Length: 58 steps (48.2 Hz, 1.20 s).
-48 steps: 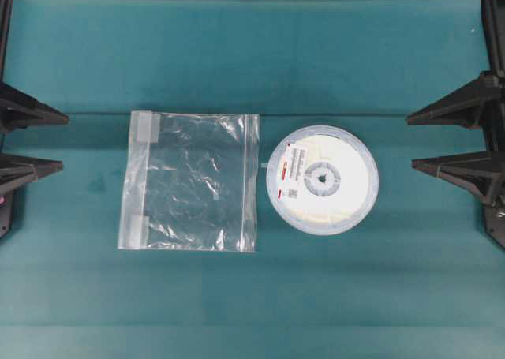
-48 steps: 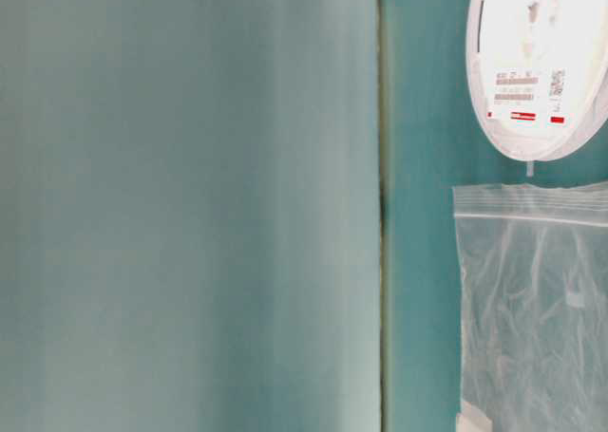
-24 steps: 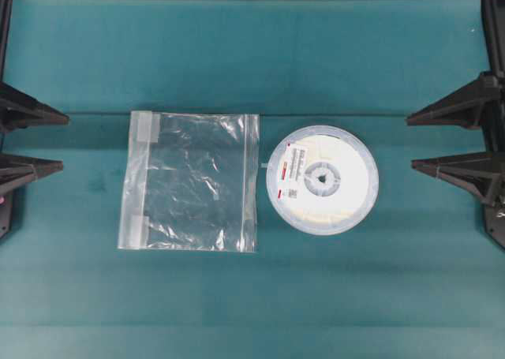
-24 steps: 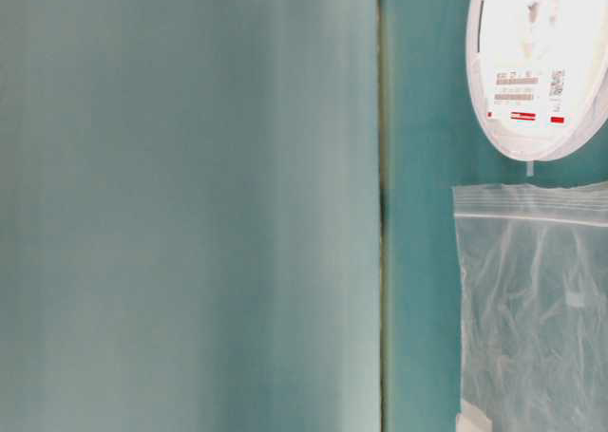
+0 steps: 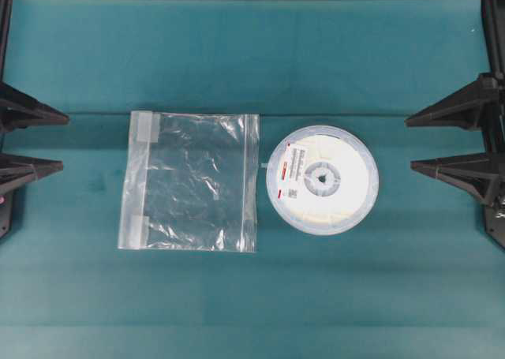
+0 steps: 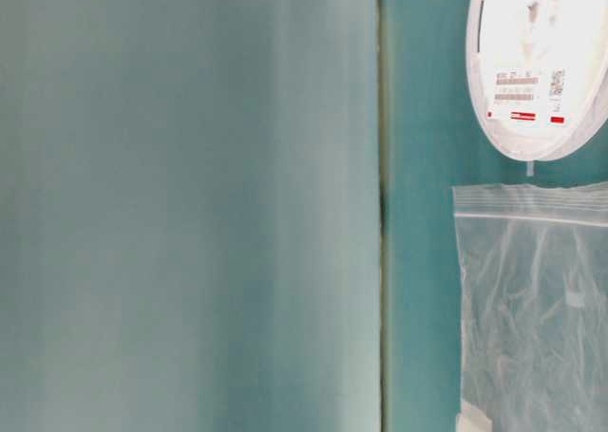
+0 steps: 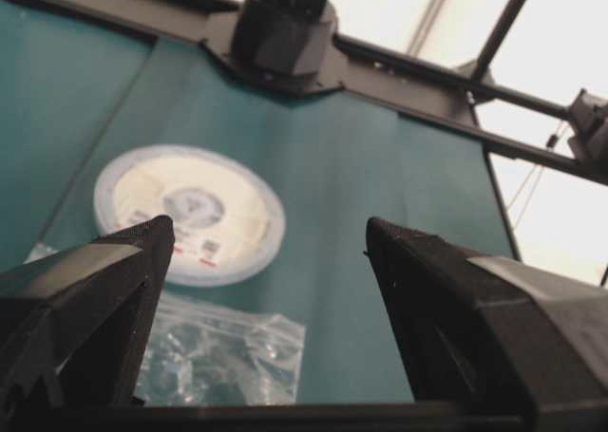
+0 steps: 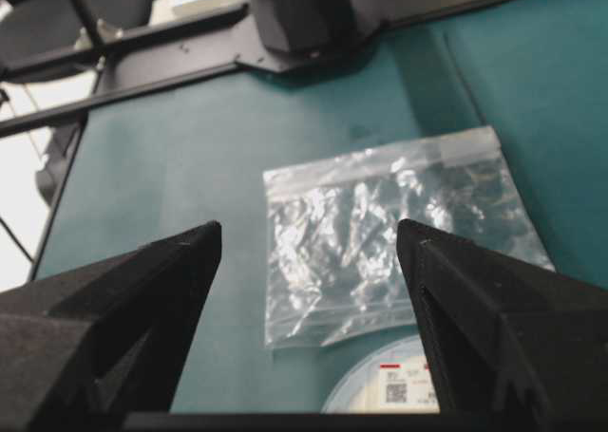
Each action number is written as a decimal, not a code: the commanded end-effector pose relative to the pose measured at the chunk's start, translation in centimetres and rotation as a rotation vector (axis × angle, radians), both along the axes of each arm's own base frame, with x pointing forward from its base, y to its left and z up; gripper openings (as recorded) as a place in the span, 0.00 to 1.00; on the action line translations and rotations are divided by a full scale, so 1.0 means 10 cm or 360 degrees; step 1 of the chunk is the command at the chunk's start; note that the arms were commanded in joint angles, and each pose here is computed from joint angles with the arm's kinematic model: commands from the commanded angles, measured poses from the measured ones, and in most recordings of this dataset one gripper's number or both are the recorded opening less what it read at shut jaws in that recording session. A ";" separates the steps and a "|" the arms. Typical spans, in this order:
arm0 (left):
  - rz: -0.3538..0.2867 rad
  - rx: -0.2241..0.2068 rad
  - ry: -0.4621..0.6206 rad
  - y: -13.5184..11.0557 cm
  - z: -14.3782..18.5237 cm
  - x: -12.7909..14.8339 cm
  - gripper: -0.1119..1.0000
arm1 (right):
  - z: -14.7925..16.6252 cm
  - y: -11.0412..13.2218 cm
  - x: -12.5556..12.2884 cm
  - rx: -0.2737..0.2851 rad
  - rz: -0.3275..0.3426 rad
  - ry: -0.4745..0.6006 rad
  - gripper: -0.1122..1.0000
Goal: Take out the reel from the clear zip bag.
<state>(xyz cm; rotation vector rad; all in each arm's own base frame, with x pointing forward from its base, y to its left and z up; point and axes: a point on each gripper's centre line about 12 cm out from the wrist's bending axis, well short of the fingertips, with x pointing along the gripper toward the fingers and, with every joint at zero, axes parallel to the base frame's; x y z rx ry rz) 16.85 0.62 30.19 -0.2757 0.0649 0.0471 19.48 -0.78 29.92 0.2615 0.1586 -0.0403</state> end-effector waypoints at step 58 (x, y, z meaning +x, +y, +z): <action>-0.0003 0.0012 -0.0051 0.00 0.10 0.01 0.91 | 0.04 -0.01 0.01 -0.0003 -0.0010 -0.0027 0.92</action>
